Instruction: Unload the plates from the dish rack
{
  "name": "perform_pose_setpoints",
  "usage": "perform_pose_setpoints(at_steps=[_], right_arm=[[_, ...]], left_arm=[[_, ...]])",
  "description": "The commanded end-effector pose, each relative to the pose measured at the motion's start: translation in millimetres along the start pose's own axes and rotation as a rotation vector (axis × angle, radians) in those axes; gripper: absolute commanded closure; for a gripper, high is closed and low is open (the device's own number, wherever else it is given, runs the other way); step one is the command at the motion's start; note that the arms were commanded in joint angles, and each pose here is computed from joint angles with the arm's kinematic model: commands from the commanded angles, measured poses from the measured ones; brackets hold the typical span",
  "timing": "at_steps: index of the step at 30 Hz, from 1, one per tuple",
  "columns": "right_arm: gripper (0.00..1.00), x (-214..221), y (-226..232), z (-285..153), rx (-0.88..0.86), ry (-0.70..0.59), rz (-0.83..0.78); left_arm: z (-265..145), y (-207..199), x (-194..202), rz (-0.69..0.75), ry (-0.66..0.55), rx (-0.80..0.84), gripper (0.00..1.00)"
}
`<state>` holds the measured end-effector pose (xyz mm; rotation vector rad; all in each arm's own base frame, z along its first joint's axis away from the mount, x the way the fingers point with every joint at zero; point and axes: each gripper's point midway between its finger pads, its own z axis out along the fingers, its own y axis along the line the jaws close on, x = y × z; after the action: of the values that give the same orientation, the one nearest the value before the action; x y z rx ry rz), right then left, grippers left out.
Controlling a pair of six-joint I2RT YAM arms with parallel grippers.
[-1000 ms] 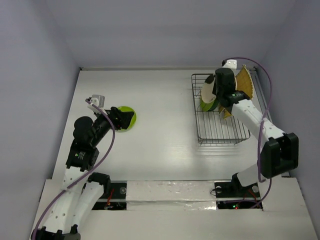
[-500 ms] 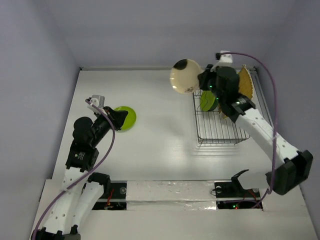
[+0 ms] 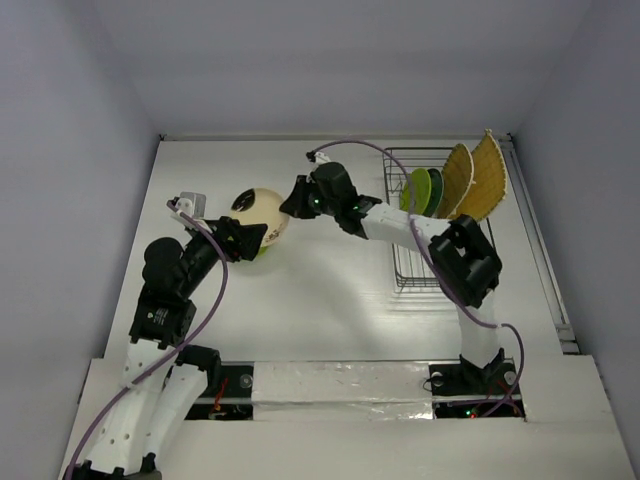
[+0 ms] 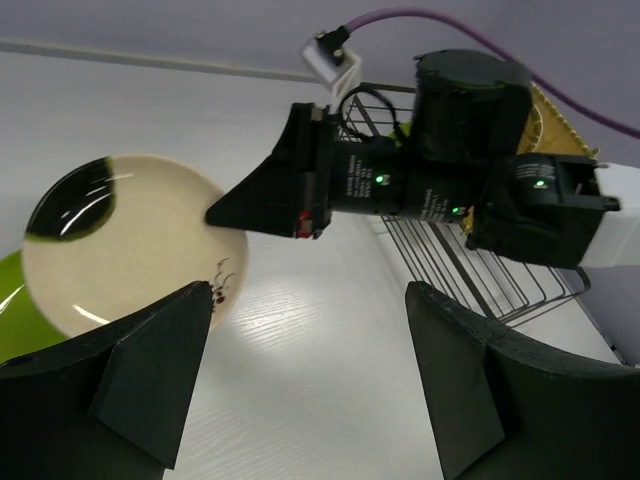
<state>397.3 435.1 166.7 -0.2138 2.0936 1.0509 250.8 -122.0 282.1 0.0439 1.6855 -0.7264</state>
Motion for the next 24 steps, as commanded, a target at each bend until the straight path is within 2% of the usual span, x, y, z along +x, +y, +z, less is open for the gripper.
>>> perform_pose_setpoints(at_steps=[1, 5, 8, 18, 20, 22, 23, 24], right_arm=[[0.97, -34.9, 61.4, 9.0, -0.196, -0.101, 0.078], [0.96, -5.0, 50.5, 32.6, -0.2, -0.04, 0.157], [0.9, 17.7, 45.2, 45.6, -0.183, 0.002, 0.166], [0.54, 36.4, 26.1, 57.7, -0.106, 0.027, 0.17], [0.5, 23.5, 33.9, 48.3, -0.11, 0.002, 0.14], [0.41, 14.7, 31.2, 38.7, -0.077, -0.034, 0.121], [0.38, -3.8, 41.0, 25.1, -0.079, -0.077, 0.083], [0.29, -4.7, 36.4, 17.9, -0.046, -0.081, 0.07]], left_arm=[[-2.4, -8.9, -21.2, 0.026, -0.067, 0.024, 0.25], [-2.2, -9.5, -20.9, 0.026, -0.065, 0.028, 0.24], [-2.4, -10.2, -21.0, 0.026, -0.066, 0.032, 0.23], [-1.9, -9.9, -20.4, 0.024, -0.065, 0.032, 0.24], [-2.2, -10.1, -20.7, 0.024, -0.066, 0.032, 0.24], [-1.9, -9.8, -20.4, 0.025, -0.065, 0.032, 0.24], [-2.2, -10.0, -20.7, 0.026, -0.066, 0.032, 0.24], [-2.2, -9.6, -20.5, 0.027, -0.066, 0.03, 0.24]])
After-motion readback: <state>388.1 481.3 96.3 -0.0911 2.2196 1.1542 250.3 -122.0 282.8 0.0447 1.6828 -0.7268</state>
